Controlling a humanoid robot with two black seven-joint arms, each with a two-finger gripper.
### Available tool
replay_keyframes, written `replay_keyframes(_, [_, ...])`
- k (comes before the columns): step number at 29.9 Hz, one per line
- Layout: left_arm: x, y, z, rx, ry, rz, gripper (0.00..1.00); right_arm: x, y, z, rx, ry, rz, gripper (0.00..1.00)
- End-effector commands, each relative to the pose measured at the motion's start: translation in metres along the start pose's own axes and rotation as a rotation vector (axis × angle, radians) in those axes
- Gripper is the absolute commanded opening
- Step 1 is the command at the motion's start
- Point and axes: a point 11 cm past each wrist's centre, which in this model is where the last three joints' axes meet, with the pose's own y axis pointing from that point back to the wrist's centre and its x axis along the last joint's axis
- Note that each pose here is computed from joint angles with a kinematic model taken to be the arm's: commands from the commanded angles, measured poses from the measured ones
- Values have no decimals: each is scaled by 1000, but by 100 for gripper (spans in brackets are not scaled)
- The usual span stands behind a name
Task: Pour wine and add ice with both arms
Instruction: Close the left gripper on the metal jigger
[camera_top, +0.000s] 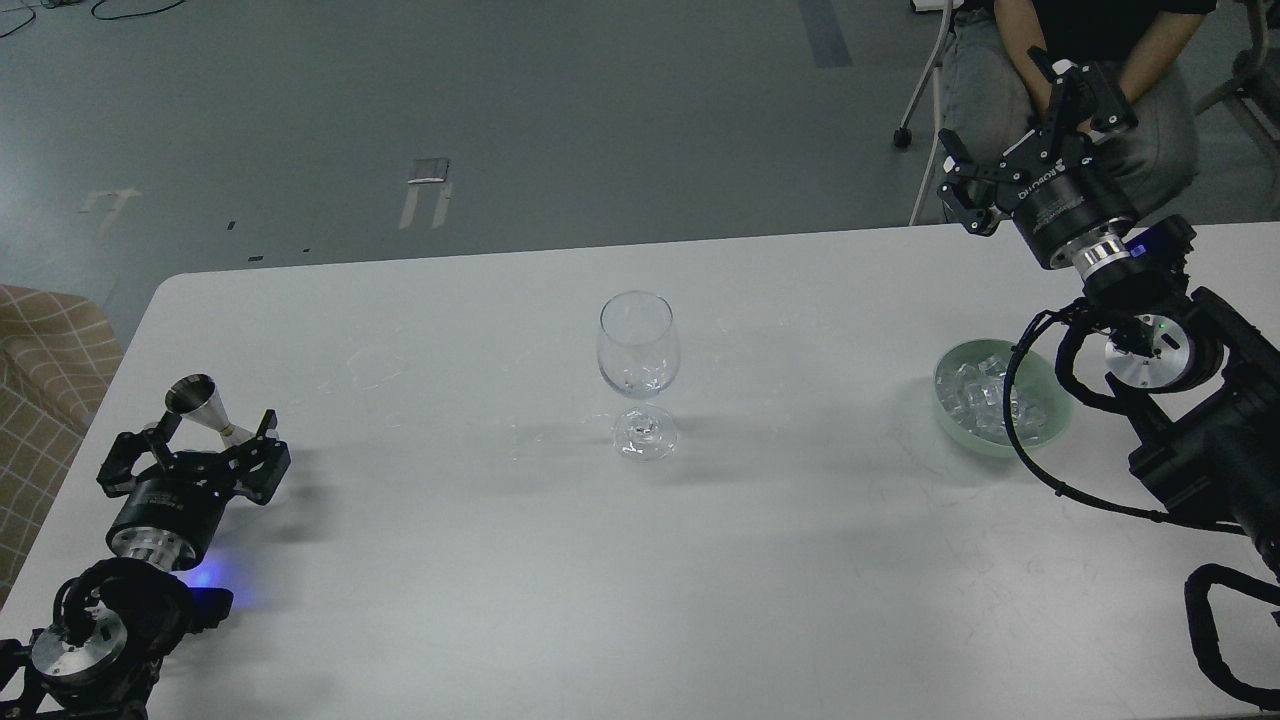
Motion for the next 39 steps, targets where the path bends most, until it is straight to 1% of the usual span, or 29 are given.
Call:
replay_keyframes(1, [0,-1,0,3,-16,3,96,0,0,0,0,0,0,100])
replay_keyframes(5, [0,-1,-1,7,-27,1,93,0,0,0,-1,0,1,100])
replay_keyframes(10, [-1,-2,0,5,-29,0,83,0,0,0,-1,0,1,100])
replay_keyframes(12, [-1,-2,0,6,-29,0,75,0,0,0,-1,0,1,100])
replay_keyframes(20, [-1,-2,-1,15,-51,5,74,0,0,-1,2,0,0,100])
replay_keyframes(23, [0,-2,0,13,-55,9,71,0,0,-1,2,0,0,100])
replay_keyframes(27, [0,-2,0,14,-61,1,70,0,0,-1,2,0,0,100])
replay_keyframes(30, [-1,-2,0,16,-62,-8,67,0,0,-1,3,0,0,100])
replay_keyframes(32, [-6,-2,-2,23,-69,-52,60,0,0,-1,2,0,0,100])
replay_keyframes(39, [-1,-3,0,13,-71,-35,59,1,0,-1,3,1,1,100])
